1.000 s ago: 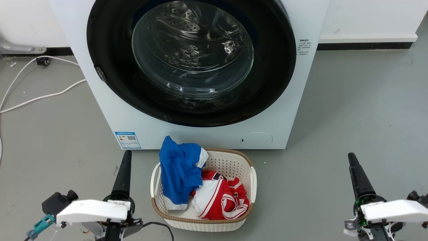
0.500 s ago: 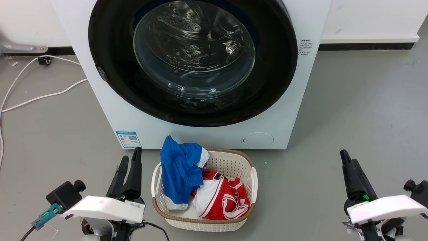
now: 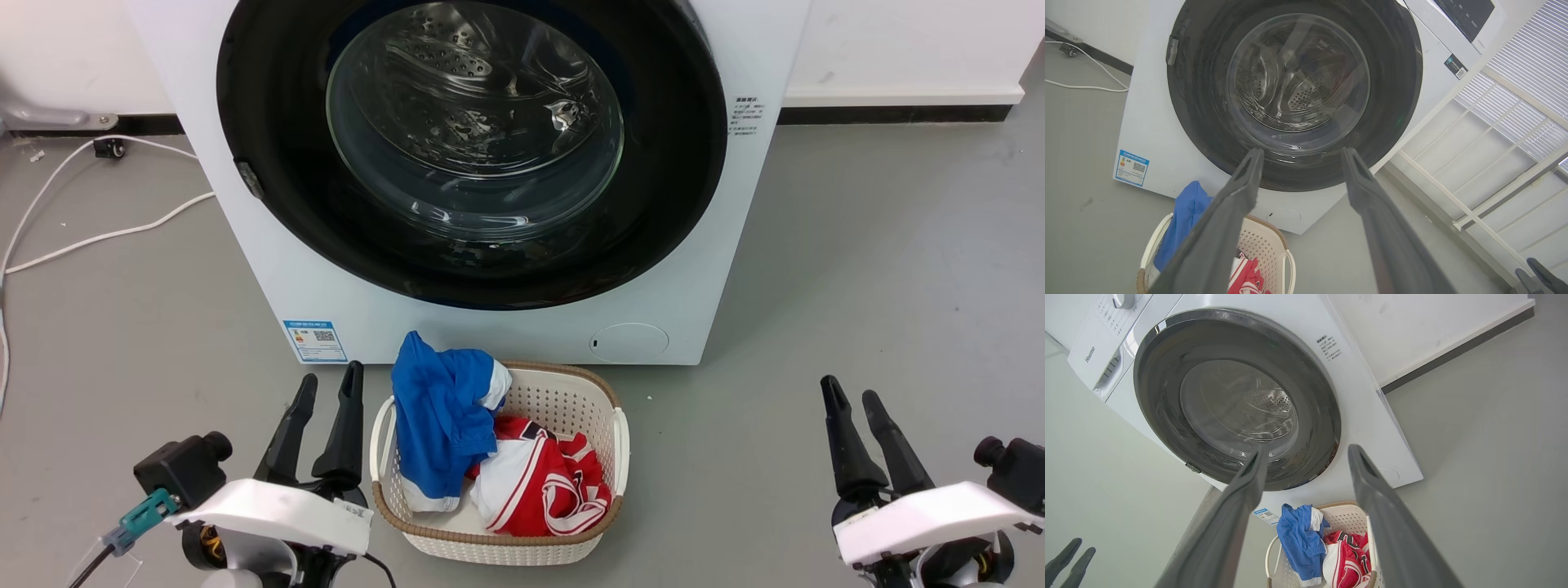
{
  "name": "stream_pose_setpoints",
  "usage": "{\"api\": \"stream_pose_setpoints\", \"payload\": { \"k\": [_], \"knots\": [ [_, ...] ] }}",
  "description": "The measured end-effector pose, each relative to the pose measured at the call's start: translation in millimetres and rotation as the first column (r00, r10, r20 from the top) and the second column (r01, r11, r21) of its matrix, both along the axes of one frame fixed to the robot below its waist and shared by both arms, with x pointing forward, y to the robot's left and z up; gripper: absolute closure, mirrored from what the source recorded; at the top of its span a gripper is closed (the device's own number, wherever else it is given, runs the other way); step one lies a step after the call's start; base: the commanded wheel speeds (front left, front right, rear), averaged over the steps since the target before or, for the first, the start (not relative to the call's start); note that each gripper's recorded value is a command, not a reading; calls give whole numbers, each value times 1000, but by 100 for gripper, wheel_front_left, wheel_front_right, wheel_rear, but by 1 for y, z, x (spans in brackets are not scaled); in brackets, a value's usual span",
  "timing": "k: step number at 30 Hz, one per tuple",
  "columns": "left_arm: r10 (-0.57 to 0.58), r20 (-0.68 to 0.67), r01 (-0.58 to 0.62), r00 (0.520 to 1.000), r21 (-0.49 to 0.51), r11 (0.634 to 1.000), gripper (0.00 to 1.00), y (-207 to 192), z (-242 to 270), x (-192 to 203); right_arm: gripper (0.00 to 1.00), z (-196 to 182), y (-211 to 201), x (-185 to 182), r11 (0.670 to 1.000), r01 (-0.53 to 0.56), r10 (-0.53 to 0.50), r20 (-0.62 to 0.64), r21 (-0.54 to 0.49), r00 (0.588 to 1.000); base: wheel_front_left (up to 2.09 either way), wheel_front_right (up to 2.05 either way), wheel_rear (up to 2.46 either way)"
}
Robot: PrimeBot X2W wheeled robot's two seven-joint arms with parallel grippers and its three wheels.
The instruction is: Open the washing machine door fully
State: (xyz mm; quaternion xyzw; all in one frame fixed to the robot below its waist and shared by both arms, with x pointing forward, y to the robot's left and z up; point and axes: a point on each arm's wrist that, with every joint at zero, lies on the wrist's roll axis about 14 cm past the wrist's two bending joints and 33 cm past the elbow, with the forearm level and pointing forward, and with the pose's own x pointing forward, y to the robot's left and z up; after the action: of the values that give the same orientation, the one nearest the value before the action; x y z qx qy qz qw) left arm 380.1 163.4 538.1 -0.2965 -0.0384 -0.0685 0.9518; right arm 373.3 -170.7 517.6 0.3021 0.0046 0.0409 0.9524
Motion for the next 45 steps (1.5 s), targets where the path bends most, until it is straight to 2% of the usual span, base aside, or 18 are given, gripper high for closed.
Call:
{"api": "stream_pose_setpoints", "payload": {
  "k": [8, 19, 33, 45],
  "knots": [
    [-8, 9, 7, 1000, 105, 994, 0, -4, -3, -1, 0, 0, 2, -1, 992, -11, 11, 3, -123, 1000, 0, 0, 0],
    [-30, 47, 17, 998, 246, 969, 0, -11, 1, -1, 0, -1, 5, -5, 964, -22, 25, 6, -263, 1000, 0, 0, 0],
    [-51, 78, 17, 996, 390, 921, 0, -16, 1, -1, 0, 1, 8, -6, 921, -28, 38, 17, -388, 999, 0, 0, 0],
    [-65, 101, 11, 993, 457, 889, 0, -19, 1, 0, 0, 1, 8, -10, 892, -24, 40, 26, -451, 999, 0, 0, 0]
  ]
}}
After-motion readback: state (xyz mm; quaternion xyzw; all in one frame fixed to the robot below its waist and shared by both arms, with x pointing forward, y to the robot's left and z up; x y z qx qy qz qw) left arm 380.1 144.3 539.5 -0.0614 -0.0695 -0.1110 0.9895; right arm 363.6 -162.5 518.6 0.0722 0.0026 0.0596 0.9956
